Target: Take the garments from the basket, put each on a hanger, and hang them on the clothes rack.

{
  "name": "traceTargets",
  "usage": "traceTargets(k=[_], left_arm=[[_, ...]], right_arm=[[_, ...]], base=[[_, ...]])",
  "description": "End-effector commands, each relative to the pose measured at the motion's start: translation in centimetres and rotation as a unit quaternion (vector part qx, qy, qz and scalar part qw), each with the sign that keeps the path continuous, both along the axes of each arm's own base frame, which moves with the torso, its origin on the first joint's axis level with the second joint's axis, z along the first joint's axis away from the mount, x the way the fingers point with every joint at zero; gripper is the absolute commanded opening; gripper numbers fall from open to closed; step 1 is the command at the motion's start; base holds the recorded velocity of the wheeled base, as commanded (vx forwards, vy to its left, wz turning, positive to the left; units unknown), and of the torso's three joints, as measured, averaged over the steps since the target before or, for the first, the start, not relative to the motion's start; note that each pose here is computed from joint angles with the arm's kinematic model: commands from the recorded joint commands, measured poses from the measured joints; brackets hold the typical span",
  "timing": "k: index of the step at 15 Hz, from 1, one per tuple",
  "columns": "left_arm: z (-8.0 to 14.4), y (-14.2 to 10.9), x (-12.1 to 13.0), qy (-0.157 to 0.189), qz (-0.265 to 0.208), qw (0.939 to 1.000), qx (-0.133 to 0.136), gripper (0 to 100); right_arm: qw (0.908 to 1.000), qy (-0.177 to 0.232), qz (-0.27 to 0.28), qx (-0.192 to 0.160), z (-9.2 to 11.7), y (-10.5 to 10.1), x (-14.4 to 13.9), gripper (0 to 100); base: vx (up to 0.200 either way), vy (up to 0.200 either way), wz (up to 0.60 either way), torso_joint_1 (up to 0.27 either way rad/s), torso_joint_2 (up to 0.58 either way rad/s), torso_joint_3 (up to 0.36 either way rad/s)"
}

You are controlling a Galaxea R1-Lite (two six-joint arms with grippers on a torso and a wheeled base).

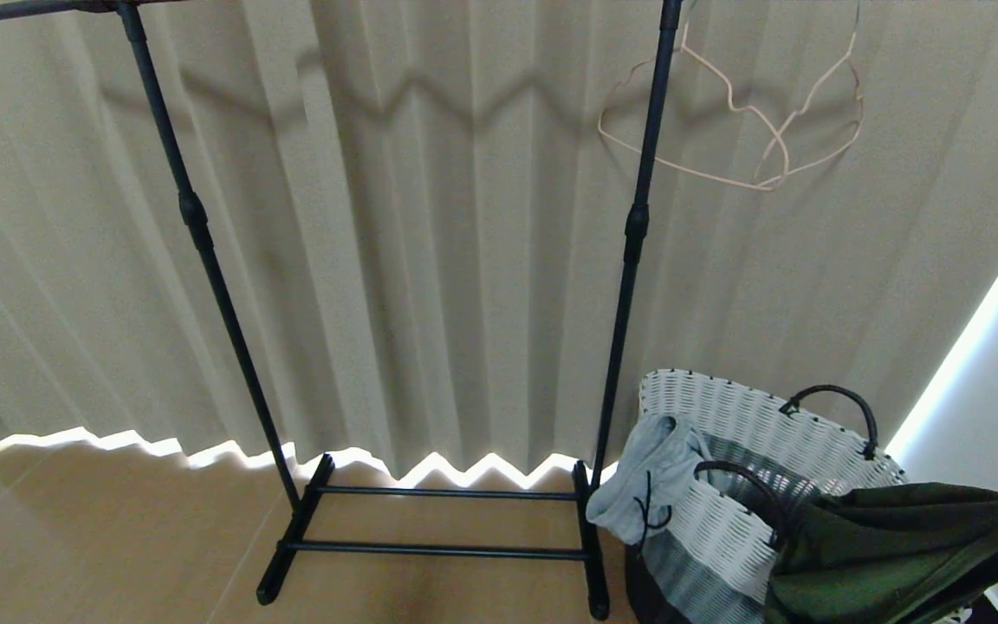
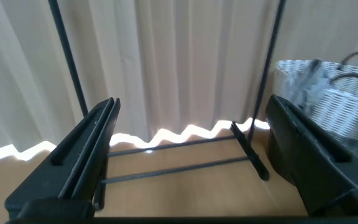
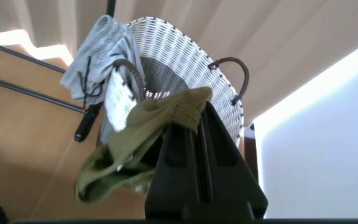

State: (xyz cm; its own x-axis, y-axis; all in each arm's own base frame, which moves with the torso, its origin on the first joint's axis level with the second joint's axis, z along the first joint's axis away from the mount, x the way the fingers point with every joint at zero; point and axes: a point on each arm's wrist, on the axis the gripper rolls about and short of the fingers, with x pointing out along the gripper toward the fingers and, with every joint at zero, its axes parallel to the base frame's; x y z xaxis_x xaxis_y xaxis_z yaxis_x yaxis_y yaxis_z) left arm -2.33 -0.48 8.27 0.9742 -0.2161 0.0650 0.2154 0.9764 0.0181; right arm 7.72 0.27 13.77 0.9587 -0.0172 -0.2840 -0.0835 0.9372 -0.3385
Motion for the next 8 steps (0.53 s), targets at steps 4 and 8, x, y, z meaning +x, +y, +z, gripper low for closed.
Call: traceTargets(k=[4, 8], left_arm=[[0.0, 0.0, -0.01, -0.001, -0.002, 1.0, 0.0, 100], [-0.01, 0.0, -0.01, 0.0, -0.002, 1.0, 0.003, 100]], right_arm=[[1.0, -0.006, 0.001, 0.0, 0.06, 0.0, -0.2, 0], [0.9999, -0.006, 0.015, 0.0, 0.06, 0.22, -0.21, 0]], base=[[0.0, 0.0, 0.0, 0.0, 0.0, 0.0], [0.0, 0.15, 0.0, 0.002, 0.0, 0.004]])
